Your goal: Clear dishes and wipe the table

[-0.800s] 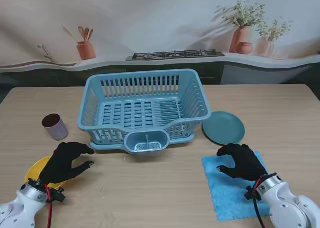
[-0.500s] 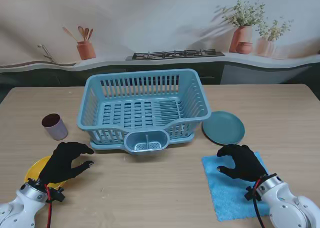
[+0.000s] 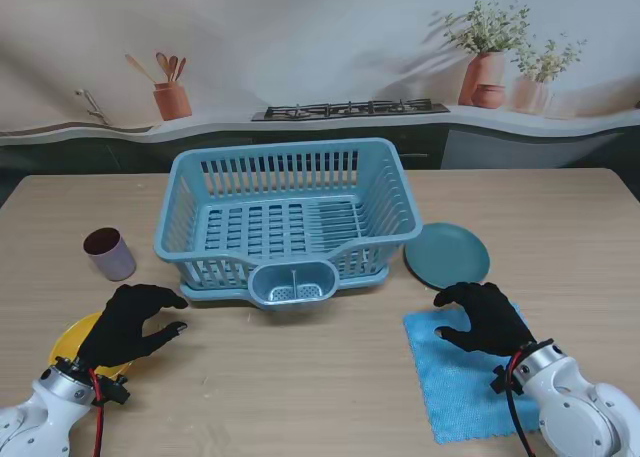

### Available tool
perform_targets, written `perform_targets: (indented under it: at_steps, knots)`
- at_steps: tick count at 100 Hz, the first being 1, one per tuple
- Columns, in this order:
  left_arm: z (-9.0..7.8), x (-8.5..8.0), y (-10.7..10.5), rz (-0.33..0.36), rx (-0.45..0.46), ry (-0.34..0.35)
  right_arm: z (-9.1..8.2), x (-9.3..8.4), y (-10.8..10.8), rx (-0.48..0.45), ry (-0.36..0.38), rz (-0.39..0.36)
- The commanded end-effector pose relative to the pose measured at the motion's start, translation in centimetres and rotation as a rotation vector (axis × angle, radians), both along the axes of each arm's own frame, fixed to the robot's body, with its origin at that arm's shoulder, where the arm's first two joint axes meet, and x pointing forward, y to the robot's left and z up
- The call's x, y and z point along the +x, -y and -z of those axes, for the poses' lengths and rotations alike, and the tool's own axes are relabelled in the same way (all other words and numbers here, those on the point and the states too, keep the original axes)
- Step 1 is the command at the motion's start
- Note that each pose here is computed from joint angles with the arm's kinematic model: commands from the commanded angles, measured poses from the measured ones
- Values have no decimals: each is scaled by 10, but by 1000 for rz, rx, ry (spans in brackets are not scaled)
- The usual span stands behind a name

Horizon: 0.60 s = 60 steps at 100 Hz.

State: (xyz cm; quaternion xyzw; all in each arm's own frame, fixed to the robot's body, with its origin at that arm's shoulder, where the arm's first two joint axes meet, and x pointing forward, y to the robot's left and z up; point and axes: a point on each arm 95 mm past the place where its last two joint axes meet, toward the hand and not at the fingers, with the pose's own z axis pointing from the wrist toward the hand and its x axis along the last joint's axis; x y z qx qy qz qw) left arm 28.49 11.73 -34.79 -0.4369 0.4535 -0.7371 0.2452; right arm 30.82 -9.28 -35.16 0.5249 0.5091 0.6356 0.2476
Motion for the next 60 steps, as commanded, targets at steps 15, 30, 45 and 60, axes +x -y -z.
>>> perform_targets:
  at_steps: [15, 30, 45, 60]
  knots:
    - [1, -1, 1, 4, 3, -6, -8, 20, 3, -67, 20, -32]
    - [1, -1, 1, 0, 4, 0, -9, 35, 9, -126, 39, -28]
    - [1, -1, 1, -5, 7, 4, -9, 50, 13, -164, 39, -4]
    - [1, -1, 1, -10, 6, 0, -8, 65, 15, -189, 29, 20]
